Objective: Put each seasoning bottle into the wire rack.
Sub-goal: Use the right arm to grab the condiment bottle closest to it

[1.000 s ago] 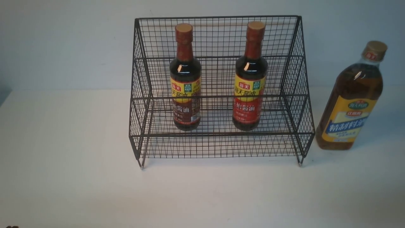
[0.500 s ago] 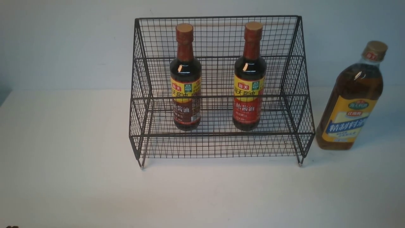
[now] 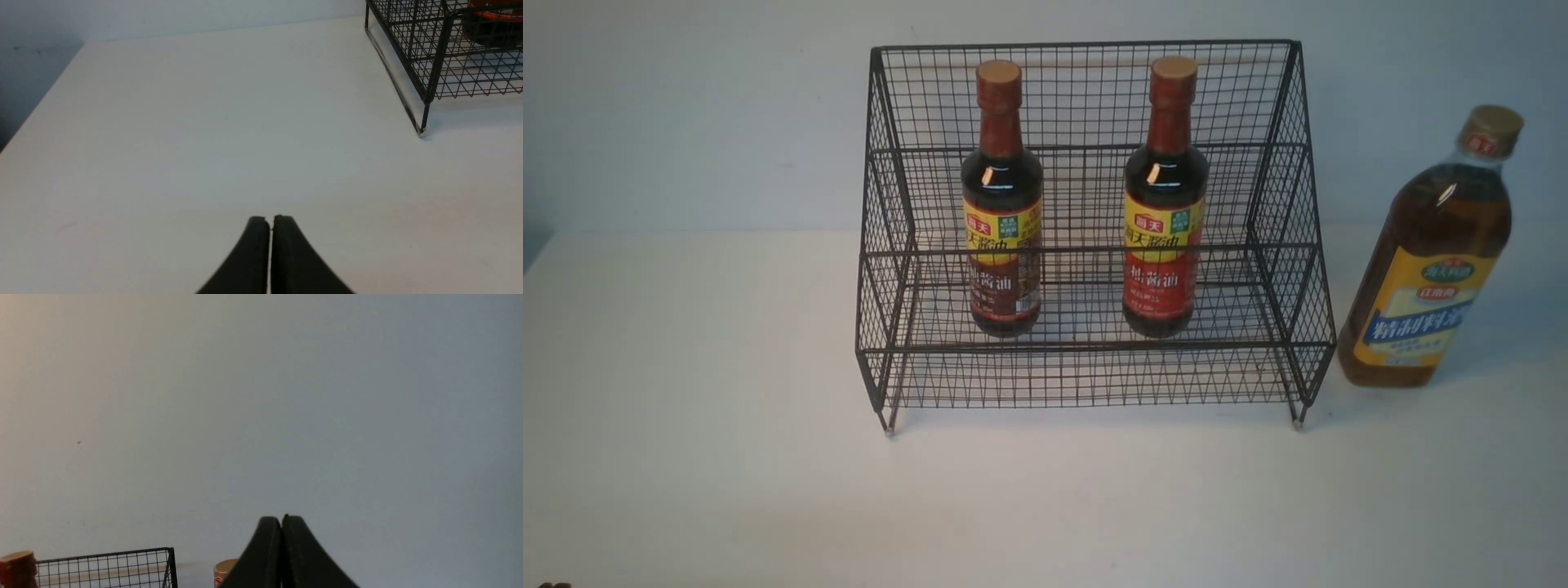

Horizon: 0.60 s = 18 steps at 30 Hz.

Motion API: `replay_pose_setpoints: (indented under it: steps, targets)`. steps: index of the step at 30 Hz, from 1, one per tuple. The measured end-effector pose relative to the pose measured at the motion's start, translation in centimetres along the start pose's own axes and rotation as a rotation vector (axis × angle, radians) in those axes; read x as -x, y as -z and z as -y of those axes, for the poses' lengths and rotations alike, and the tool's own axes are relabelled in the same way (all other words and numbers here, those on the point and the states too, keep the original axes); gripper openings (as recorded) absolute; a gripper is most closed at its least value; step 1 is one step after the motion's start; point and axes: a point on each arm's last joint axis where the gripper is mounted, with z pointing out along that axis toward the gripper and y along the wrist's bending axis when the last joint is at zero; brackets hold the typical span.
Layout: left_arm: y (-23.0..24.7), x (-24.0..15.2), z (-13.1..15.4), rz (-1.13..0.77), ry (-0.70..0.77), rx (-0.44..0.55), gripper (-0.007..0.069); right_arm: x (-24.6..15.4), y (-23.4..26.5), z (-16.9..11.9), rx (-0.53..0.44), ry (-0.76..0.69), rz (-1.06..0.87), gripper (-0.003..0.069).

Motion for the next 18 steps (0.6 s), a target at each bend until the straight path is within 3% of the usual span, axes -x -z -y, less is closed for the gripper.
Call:
replay_pose_setpoints:
  steps: [4,8,14,18]
  targets:
    - [0.0,0.0,0.0,0.0,0.0,0.0,-0.0005,-1.3,-3.9,-0.3,0.034,-0.04,-0.061,0.0003]
    - [0.0,0.0,0.0,0.0,0.0,0.0,-0.0005,-3.5,-9.1,-1.2,0.13,0.013,-0.167,0.0086]
    - [0.0,0.0,0.0,0.0,0.0,0.0,-0.0005,-6.6,-14.2,-1.3,0.153,0.009,-0.228,0.0329]
    - [0.0,0.0,0.0,0.0,-0.001,0.0,-0.0005,-8.1,-16.3,-1.3,0.164,0.02,-0.266,0.0447]
